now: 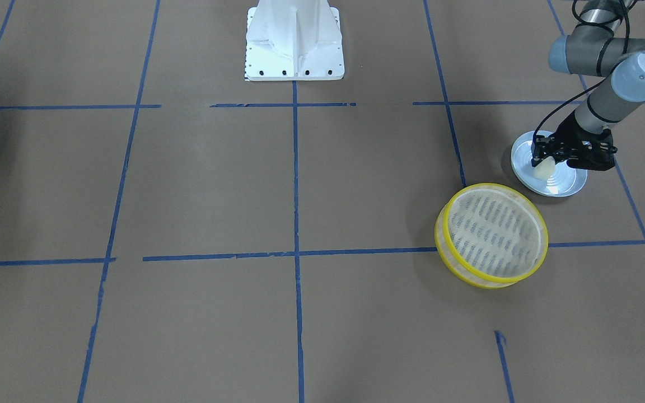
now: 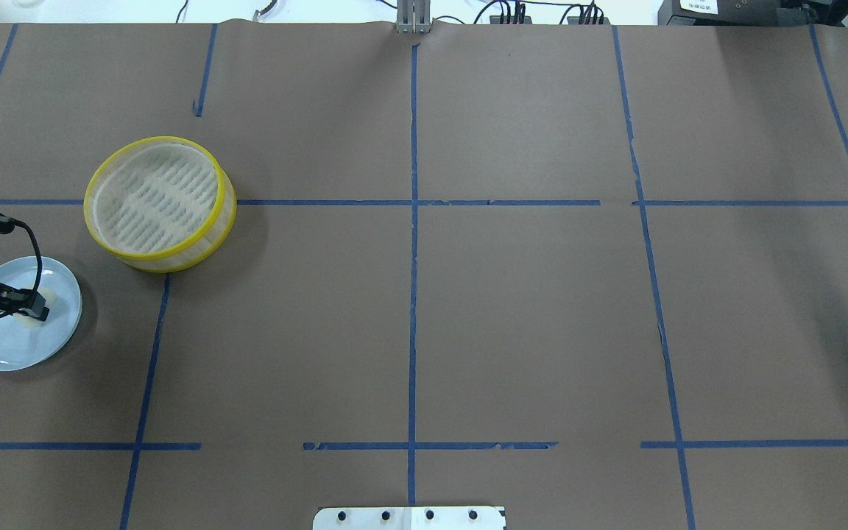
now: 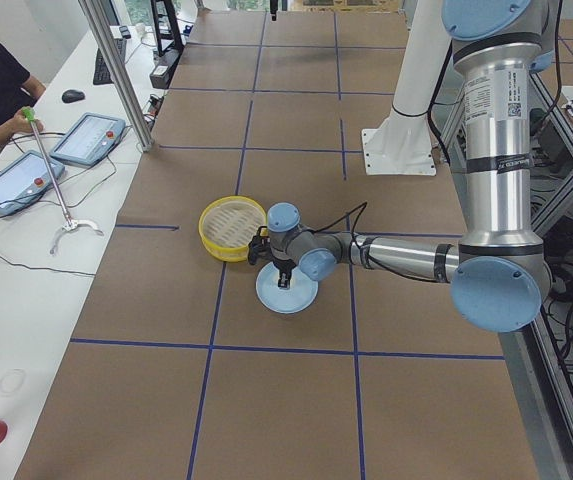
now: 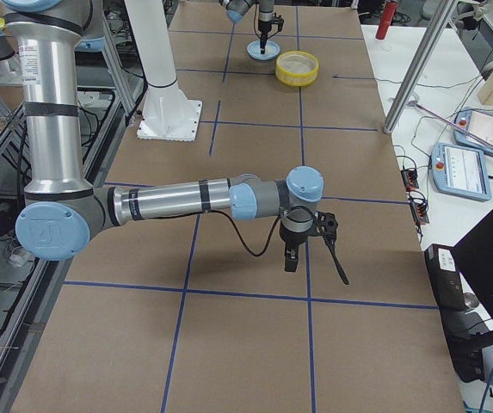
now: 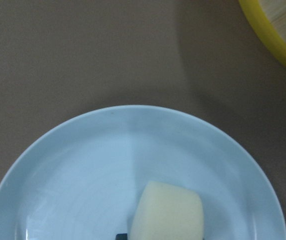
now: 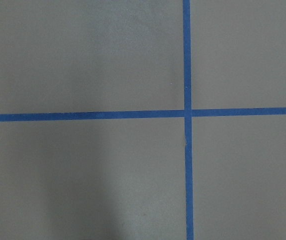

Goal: Place bun in steamer
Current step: 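Close the left gripper on the cream bun and lift it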

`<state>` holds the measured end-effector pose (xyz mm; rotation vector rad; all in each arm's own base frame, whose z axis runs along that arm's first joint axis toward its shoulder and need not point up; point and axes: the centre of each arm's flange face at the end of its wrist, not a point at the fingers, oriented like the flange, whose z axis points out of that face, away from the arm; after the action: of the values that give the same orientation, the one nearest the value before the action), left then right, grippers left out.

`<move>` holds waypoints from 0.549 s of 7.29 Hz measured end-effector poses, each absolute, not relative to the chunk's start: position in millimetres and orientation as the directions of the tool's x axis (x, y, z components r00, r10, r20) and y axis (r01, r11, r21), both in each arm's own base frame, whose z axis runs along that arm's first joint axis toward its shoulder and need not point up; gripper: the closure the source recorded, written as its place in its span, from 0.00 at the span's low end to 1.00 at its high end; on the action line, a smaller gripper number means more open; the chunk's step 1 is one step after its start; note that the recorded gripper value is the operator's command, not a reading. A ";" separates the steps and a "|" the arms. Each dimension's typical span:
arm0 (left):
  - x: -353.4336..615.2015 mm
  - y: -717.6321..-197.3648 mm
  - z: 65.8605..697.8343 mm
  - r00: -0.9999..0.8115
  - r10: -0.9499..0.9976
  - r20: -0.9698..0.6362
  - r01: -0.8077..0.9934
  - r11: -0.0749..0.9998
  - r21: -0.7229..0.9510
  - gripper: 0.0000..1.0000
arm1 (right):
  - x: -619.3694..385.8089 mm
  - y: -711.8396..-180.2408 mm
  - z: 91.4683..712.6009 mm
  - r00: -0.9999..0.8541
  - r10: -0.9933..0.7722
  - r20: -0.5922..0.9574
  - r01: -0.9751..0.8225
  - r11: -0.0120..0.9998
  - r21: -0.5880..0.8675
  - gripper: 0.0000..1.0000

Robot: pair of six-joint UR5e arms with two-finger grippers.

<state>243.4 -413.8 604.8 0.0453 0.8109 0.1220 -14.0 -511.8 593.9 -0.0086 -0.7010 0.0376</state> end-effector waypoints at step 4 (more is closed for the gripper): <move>241.5 -414.7 600.5 0.679 0.128 -0.723 -0.087 0.992 0.094 0.69 | -14.0 -511.8 593.9 0.764 0.037 0.645 -0.032 0.999 -0.021 0.00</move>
<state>241.5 -414.7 600.5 0.0537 0.8156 0.1211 -14.0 -511.8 593.9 -0.0086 -0.7010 0.0376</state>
